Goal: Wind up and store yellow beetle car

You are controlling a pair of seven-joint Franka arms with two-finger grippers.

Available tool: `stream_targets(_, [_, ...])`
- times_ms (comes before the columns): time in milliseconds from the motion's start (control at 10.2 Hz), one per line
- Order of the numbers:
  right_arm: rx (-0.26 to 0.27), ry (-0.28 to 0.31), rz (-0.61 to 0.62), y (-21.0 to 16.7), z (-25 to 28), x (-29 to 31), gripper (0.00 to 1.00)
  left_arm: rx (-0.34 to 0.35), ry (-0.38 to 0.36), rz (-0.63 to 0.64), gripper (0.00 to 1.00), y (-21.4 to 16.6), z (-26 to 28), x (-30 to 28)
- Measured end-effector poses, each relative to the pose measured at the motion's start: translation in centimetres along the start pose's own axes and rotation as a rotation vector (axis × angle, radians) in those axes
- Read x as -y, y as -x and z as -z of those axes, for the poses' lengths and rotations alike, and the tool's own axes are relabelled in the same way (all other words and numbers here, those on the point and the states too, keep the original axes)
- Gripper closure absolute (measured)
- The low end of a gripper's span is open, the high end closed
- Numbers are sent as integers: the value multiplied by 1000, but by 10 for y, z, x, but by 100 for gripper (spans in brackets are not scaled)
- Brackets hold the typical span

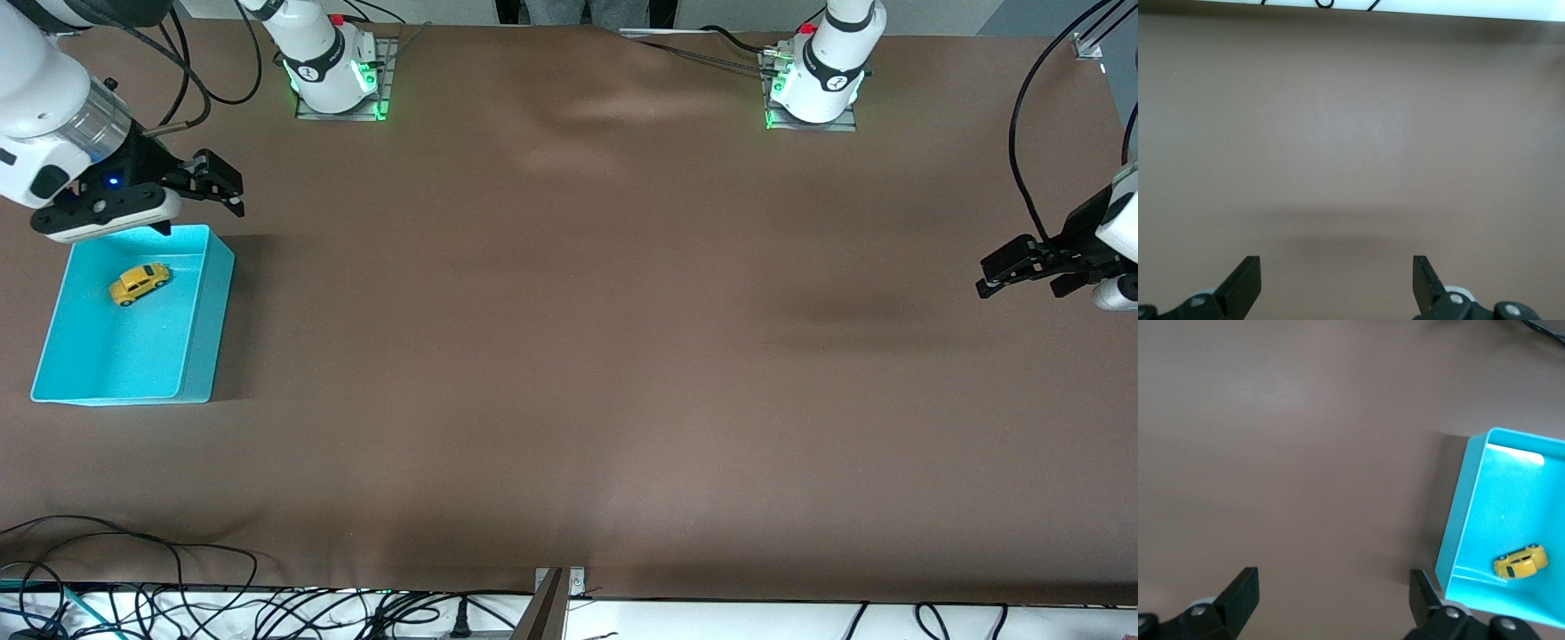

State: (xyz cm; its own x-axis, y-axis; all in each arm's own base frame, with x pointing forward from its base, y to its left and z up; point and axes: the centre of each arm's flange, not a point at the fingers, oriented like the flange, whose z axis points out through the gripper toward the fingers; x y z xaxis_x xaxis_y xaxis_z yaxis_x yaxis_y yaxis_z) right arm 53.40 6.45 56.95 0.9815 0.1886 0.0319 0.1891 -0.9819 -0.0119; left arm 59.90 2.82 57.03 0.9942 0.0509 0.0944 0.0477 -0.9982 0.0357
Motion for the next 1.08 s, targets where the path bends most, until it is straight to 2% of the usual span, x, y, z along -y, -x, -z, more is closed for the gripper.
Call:
stream_targets(98, [-3, 4, -48, 0, 6, -9, 0, 0, 0, 0, 0, 0, 0, 0])
stream_targets(294, [34, -1, -104, -2, 26, -22, 0, 0, 0, 0, 0, 0, 0, 0])
stream_targets(490, [36, 18, -113, -20, 45, -28, 0, 0, 0, -1, 0, 0, 0, -1])
stream_targets(686, [42, 31, -119, -30, 40, -32, 0, 0, 0, -1, 0, 0, 0, -1])
stream_targets(1078, [50, 54, -130, -29, 40, -40, 0, 11, 0, -2, 0, 1, -1, -1])
